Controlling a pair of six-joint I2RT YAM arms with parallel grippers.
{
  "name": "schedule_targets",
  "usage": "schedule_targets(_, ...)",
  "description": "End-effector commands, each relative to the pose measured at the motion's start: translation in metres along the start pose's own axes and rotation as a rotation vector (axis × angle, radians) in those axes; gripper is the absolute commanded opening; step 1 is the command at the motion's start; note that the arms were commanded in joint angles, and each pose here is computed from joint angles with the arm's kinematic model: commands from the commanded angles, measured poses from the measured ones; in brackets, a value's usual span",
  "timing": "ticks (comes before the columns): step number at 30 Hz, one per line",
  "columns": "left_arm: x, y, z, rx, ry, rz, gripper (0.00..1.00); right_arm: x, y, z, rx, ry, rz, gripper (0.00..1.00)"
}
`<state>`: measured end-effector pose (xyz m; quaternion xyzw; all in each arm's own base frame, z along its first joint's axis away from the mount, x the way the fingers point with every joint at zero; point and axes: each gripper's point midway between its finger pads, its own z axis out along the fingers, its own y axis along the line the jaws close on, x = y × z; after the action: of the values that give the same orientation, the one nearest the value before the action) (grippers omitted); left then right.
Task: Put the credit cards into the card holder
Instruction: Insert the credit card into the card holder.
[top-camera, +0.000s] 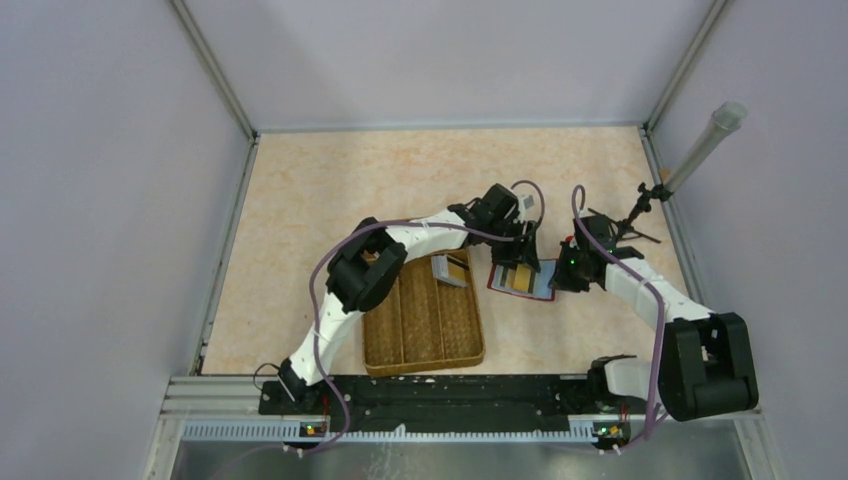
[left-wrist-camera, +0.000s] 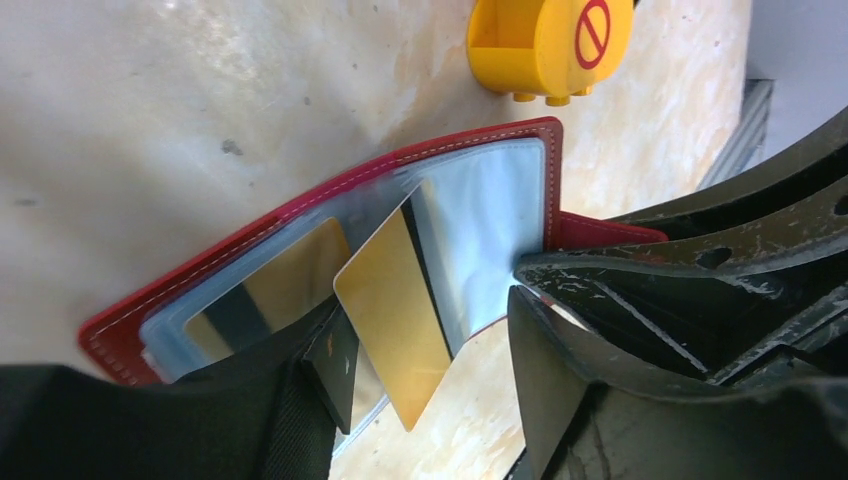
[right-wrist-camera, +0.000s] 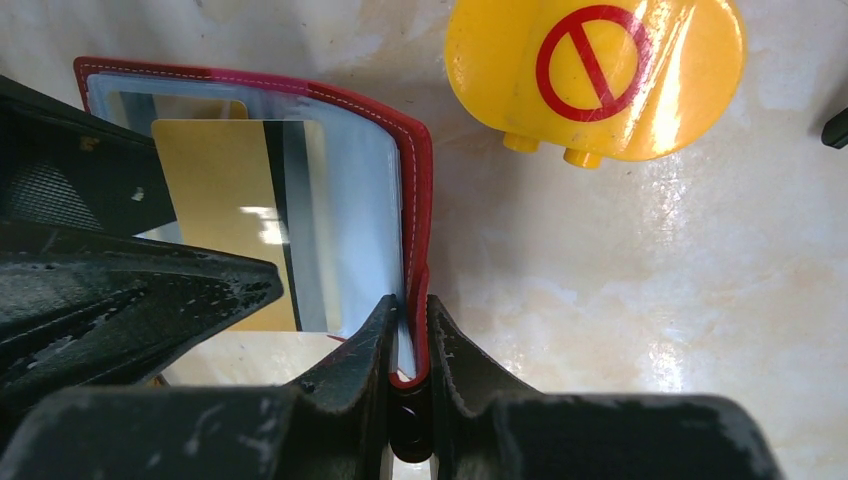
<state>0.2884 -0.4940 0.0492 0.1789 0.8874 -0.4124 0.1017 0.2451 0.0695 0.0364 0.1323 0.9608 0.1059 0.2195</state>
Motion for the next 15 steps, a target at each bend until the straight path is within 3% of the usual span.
schedule_targets(1, -0.012, 0.02, -0.026, -0.16, -0.034, 0.044, 0.63, -0.014, 0.003, -0.008, -0.005, -0.06, -0.018, 0.0)
schedule_targets(6, -0.019, 0.012, -0.037, -0.165, -0.049, 0.073, 0.68, -0.015, 0.003, -0.009, -0.009, -0.066, -0.019, 0.0)
schedule_targets(15, -0.018, -0.013, -0.058, -0.105, -0.074, 0.072, 0.68, -0.014, 0.003, -0.007, -0.012, -0.059, -0.018, 0.0)
